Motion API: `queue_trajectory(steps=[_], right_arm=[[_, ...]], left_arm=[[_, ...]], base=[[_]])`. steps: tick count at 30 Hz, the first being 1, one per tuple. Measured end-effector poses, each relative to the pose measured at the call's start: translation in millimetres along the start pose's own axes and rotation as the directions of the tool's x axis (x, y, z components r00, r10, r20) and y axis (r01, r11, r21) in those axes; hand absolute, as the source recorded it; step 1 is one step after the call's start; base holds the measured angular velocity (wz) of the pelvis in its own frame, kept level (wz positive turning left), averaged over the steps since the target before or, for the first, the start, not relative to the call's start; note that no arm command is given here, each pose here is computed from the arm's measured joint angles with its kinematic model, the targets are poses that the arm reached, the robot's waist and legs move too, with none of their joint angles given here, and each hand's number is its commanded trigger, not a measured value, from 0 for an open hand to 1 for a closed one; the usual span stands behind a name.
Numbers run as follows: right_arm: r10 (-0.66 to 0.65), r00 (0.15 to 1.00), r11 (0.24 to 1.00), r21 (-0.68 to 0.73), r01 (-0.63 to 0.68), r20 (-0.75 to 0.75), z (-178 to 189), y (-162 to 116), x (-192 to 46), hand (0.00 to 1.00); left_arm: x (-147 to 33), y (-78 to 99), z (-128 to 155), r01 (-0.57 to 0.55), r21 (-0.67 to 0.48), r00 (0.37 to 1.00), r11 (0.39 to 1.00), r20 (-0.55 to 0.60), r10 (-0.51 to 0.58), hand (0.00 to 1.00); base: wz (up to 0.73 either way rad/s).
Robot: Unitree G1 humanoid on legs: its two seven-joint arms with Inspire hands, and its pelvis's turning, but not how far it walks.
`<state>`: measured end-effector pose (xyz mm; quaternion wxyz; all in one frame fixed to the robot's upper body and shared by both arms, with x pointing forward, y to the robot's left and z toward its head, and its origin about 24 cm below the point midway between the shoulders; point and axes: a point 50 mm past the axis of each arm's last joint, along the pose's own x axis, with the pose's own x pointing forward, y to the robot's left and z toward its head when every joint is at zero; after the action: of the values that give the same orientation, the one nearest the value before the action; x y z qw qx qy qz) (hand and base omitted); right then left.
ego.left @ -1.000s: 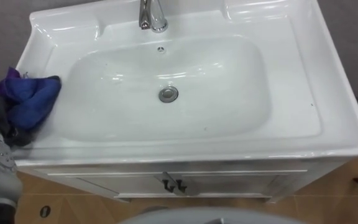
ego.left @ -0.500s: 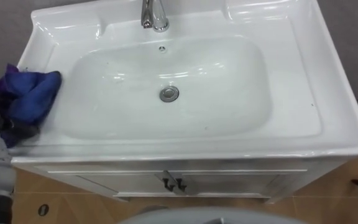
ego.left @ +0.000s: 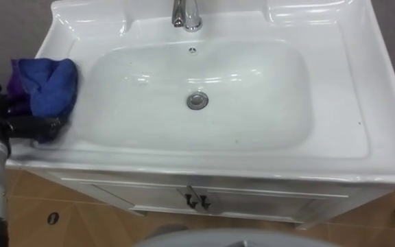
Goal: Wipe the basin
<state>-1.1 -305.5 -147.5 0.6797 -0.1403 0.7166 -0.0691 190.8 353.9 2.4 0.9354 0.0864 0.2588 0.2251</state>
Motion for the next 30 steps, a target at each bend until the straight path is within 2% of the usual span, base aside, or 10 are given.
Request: queue_trajectory(steps=[7, 27, 30], right_arm=[[0.004, 1.0, 1.0, 0.0, -0.004, -0.002, -1, 0, 0, 0.0], [0.002, 1.0, 1.0, 0.013, -0.002, -0.026, -11, 1, -1, 0.0], [0.002, 1.0, 1.0, 0.029, -0.002, -0.031, -14, 1, -1, 0.0]], left_arm=[[-0.1, -3.1, 0, 0.033, -0.066, 0.999, 0.997, 0.006, -0.033, 0.0], [-2.2, -5.0, 7, 0.066, -0.076, 0.997, 0.995, 0.039, -0.063, 0.0], [-3.4, -7.7, 15, 0.089, -0.139, 0.994, 0.986, 0.075, -0.08, 0.0]], base=[[0.0], [0.0], [0.0]])
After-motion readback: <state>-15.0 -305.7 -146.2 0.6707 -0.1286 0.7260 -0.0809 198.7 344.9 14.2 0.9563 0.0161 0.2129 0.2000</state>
